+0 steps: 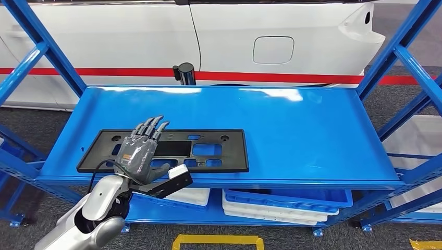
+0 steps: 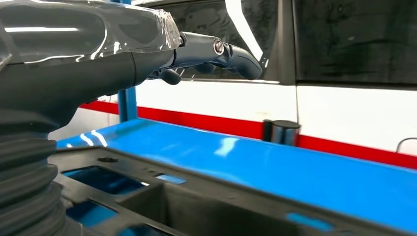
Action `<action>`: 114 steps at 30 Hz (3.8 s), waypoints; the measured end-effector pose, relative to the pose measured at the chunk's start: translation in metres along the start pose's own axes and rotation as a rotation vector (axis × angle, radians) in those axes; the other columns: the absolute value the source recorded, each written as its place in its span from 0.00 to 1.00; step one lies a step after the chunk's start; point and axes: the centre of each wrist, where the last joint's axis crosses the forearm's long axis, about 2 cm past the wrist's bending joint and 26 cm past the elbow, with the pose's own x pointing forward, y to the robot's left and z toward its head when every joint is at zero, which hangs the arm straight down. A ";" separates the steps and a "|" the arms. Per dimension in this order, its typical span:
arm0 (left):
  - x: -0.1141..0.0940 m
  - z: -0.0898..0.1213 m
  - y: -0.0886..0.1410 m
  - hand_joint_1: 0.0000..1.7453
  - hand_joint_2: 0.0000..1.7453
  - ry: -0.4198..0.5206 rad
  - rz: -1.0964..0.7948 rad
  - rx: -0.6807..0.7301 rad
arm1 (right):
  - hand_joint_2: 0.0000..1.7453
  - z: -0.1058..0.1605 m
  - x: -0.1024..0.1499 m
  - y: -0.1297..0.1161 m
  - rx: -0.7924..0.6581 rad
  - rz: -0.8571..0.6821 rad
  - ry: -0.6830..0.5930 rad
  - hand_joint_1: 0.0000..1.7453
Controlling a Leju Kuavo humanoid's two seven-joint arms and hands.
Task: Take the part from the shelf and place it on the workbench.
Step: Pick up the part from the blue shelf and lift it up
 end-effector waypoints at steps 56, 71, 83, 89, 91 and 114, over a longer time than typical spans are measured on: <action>0.024 0.016 -0.002 0.00 1.00 -0.113 -0.063 -0.022 | 0.00 0.000 0.000 0.000 -0.004 -0.023 0.015 0.00; 0.041 0.024 0.000 0.00 1.00 -0.197 -0.043 -0.019 | 0.00 0.000 -0.001 0.000 -0.005 -0.023 0.007 0.00; 0.041 0.027 -0.005 0.00 1.00 -0.207 0.001 -0.061 | 0.00 0.000 0.000 0.000 -0.005 -0.020 0.002 0.00; 0.036 0.024 -0.007 0.00 1.00 -0.180 0.022 -0.070 | 0.00 0.000 0.000 0.000 -0.005 -0.018 0.001 0.00; 0.034 0.023 -0.007 0.00 1.00 -0.169 0.035 -0.071 | 0.00 0.000 0.000 0.000 -0.005 -0.017 0.001 0.00; -0.009 0.020 -0.025 0.00 1.00 0.003 0.067 -0.109 | 0.00 0.000 -0.001 -0.002 -0.002 0.010 0.005 0.00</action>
